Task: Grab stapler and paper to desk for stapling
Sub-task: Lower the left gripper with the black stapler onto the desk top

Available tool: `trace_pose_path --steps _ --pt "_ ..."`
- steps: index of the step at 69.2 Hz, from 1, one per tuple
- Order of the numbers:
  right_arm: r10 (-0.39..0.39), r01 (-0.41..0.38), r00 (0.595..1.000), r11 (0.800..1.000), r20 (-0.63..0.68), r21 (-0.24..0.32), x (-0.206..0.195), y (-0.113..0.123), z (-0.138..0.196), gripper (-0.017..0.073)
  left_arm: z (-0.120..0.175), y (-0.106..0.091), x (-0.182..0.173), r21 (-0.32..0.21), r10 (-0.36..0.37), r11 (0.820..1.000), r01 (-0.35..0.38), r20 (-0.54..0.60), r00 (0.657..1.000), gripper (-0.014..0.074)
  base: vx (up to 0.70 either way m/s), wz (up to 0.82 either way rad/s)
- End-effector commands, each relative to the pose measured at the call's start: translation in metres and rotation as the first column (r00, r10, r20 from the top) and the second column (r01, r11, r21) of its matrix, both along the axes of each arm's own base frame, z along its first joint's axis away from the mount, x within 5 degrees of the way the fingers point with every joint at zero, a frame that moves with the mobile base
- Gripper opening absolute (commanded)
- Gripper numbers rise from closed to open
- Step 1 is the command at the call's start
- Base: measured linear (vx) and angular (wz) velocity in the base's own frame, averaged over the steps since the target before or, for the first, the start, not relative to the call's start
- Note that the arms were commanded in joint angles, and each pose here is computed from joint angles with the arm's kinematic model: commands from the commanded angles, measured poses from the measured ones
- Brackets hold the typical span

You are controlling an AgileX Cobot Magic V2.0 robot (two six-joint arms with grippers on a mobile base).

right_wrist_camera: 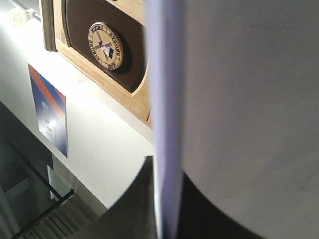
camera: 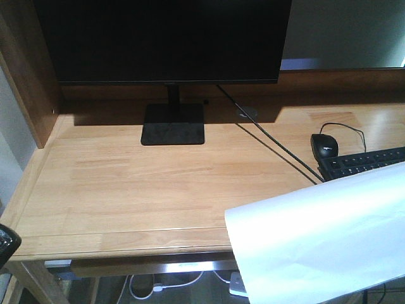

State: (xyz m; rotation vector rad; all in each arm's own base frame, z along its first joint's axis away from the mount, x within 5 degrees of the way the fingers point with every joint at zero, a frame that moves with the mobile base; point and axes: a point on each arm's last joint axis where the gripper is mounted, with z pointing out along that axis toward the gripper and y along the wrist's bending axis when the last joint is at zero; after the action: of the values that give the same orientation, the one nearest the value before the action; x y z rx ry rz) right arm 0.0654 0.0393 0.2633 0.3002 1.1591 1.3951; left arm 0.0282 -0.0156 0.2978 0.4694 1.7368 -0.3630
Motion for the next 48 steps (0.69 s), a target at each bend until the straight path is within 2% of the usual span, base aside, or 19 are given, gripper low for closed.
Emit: trace_pose_path --steps 1,8,9,11,18,27,37,48 --pt "0.005 -0.007 0.997 1.0 0.076 0.017 -0.002 0.0 0.012 -0.0002 0.02 0.0 0.0 -0.075 -0.004 0.997 0.013 0.122 0.992 -0.0006 0.0 0.0" --pt "0.005 -0.007 0.997 1.0 0.076 0.017 -0.002 0.0 0.012 -0.0002 0.02 0.0 0.0 -0.075 -0.004 0.997 0.013 0.122 0.992 -0.0006 0.0 0.0" --pt "0.005 -0.007 0.997 1.0 0.076 0.017 -0.002 0.0 0.012 -0.0002 0.038 -0.015 0.028 -0.019 0.002 1.0 0.0 0.094 0.996 -0.0006 0.0 0.0" --pt "0.005 -0.007 0.997 1.0 0.076 0.017 -0.002 0.0 0.012 -0.0002 0.041 -0.02 0.038 0.018 0.005 1.0 -0.006 0.065 0.998 -0.0006 0.0 0.0" --pt "0.005 -0.007 0.997 1.0 0.076 0.017 -0.002 0.0 0.012 -0.0002 0.048 -0.035 0.066 0.098 0.011 0.995 -0.011 -0.001 1.0 -0.0006 0.0 0.0" --pt "0.005 -0.007 0.997 1.0 0.076 0.017 -0.002 0.0 0.012 -0.0002 0.058 -0.056 0.102 0.145 0.013 0.989 -0.001 -0.079 0.997 -0.0006 0.0 0.0" --pt "0.005 -0.007 0.997 1.0 0.076 0.017 -0.002 0.0 0.012 -0.0002 0.056 -0.081 0.145 0.197 0.019 0.98 0.015 -0.171 0.985 -0.0006 0.0 0.0" --pt "0.005 -0.007 0.997 1.0 0.076 0.017 -0.002 0.0 0.012 -0.0002 0.049 -0.105 0.186 0.223 0.026 0.975 0.025 -0.222 0.975 -0.0006 0.0 0.0"
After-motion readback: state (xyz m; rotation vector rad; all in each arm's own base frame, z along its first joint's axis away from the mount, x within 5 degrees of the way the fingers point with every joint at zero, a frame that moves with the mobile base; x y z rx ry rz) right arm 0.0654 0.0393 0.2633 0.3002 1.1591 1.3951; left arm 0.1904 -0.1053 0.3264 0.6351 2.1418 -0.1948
